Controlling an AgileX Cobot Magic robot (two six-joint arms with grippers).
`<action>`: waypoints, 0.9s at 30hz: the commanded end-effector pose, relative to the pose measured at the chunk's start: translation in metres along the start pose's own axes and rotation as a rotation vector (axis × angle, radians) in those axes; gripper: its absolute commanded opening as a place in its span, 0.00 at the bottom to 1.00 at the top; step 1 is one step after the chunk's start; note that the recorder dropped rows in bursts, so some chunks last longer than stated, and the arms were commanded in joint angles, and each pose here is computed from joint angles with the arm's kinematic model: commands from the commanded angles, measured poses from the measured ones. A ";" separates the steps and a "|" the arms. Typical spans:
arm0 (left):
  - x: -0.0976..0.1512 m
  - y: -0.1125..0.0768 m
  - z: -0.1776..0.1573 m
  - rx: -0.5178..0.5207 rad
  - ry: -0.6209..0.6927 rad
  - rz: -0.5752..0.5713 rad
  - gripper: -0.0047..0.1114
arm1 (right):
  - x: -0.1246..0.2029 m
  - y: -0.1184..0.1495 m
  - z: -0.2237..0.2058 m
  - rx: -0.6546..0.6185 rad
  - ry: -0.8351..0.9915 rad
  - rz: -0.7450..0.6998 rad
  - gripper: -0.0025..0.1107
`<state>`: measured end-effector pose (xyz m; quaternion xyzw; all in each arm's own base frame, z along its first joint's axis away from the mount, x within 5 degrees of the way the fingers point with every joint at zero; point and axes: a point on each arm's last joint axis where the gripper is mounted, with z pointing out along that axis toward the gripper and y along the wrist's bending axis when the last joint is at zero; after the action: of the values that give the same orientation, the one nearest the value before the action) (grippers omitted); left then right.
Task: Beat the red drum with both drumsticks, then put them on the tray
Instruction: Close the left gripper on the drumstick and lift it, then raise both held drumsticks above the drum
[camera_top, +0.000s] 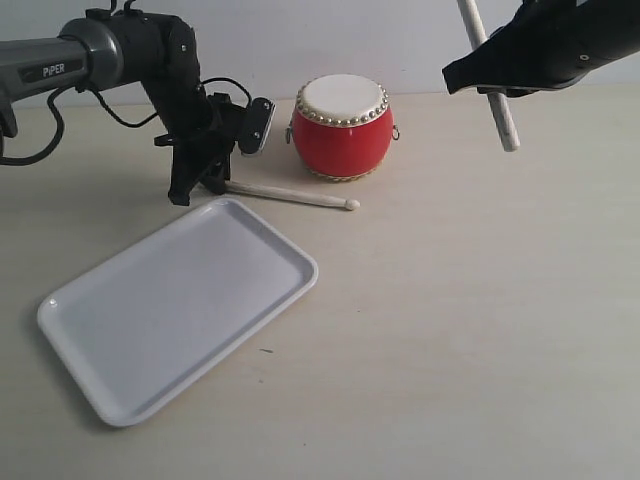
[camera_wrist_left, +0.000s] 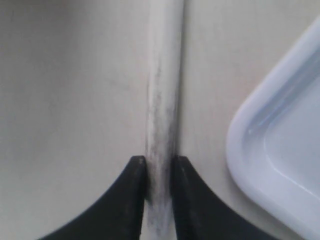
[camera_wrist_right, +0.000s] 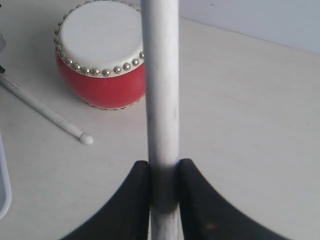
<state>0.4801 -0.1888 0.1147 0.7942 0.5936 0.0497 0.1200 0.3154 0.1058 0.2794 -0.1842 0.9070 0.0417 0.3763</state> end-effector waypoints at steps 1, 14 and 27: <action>-0.003 0.000 -0.003 0.005 -0.009 -0.006 0.04 | -0.002 -0.002 -0.003 0.005 -0.024 0.000 0.02; -0.007 0.004 -0.071 -0.020 -0.023 -0.127 0.04 | -0.002 -0.002 -0.003 0.005 -0.028 0.000 0.02; -0.025 -0.003 -0.136 0.039 -0.196 -0.673 0.04 | -0.028 -0.002 -0.019 -0.019 -0.056 0.065 0.02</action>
<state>0.4459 -0.1914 0.2277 0.6237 0.7635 -0.0577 0.1572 0.3199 0.1091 0.2989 -0.1688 0.9060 0.0591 0.3838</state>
